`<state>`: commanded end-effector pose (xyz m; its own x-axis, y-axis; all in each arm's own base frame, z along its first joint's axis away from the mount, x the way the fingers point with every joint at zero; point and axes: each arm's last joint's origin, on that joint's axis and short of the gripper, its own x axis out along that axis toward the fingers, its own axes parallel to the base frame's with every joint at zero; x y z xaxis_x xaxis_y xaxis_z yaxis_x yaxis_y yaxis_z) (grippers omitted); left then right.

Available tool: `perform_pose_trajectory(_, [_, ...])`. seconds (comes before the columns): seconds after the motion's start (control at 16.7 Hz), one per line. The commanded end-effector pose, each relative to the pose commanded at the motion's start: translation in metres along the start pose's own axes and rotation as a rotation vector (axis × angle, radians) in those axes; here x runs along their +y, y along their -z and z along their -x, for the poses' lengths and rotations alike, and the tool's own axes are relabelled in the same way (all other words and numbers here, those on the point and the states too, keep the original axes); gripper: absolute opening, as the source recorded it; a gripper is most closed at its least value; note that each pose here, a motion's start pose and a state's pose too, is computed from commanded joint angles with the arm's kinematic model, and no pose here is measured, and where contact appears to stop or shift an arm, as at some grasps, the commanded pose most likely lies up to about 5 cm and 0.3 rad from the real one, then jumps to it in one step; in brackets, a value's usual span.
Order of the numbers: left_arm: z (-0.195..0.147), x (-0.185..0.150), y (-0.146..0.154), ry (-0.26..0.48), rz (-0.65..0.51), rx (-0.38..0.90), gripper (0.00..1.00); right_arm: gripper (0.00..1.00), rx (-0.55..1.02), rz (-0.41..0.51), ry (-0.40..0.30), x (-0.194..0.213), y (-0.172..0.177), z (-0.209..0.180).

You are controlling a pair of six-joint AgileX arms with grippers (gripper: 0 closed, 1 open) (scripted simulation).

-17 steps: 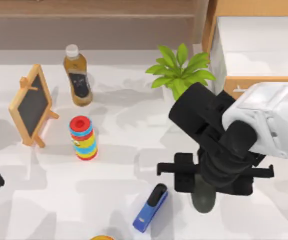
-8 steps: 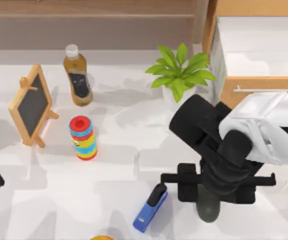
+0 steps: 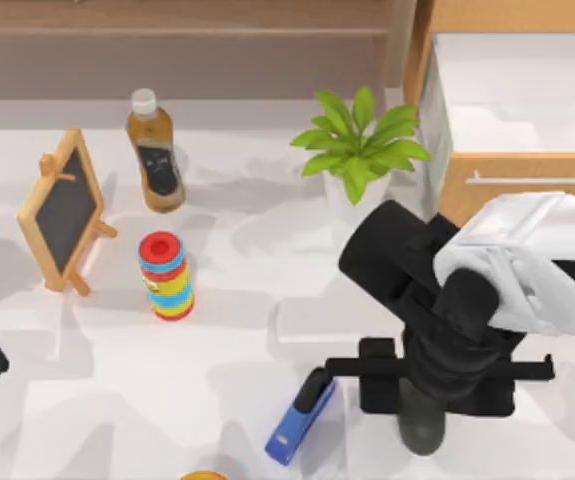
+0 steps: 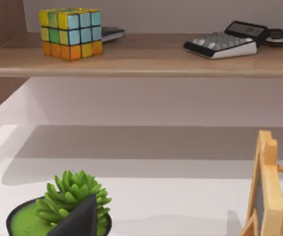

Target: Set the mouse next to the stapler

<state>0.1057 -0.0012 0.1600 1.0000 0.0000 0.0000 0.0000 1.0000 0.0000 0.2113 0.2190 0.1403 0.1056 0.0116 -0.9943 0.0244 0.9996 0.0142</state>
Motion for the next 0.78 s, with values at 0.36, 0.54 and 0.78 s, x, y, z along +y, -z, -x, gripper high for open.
perform_pose_trajectory(0.36, [0.0, 0.0, 0.0, 0.0, 0.0, 0.0, 1.0, 0.6, 0.0, 0.0, 0.0, 0.0, 0.0, 0.0])
perform_pose_trajectory(0.54, [0.0, 0.0, 0.0, 0.0, 0.0, 0.0, 1.0, 0.83, 0.0, 0.0, 0.0, 0.0, 0.0, 0.0])
perform_pose_trajectory(0.78, [0.0, 0.0, 0.0, 0.0, 0.0, 0.0, 1.0, 1.0, 0.0, 0.0, 0.0, 0.0, 0.0, 0.0])
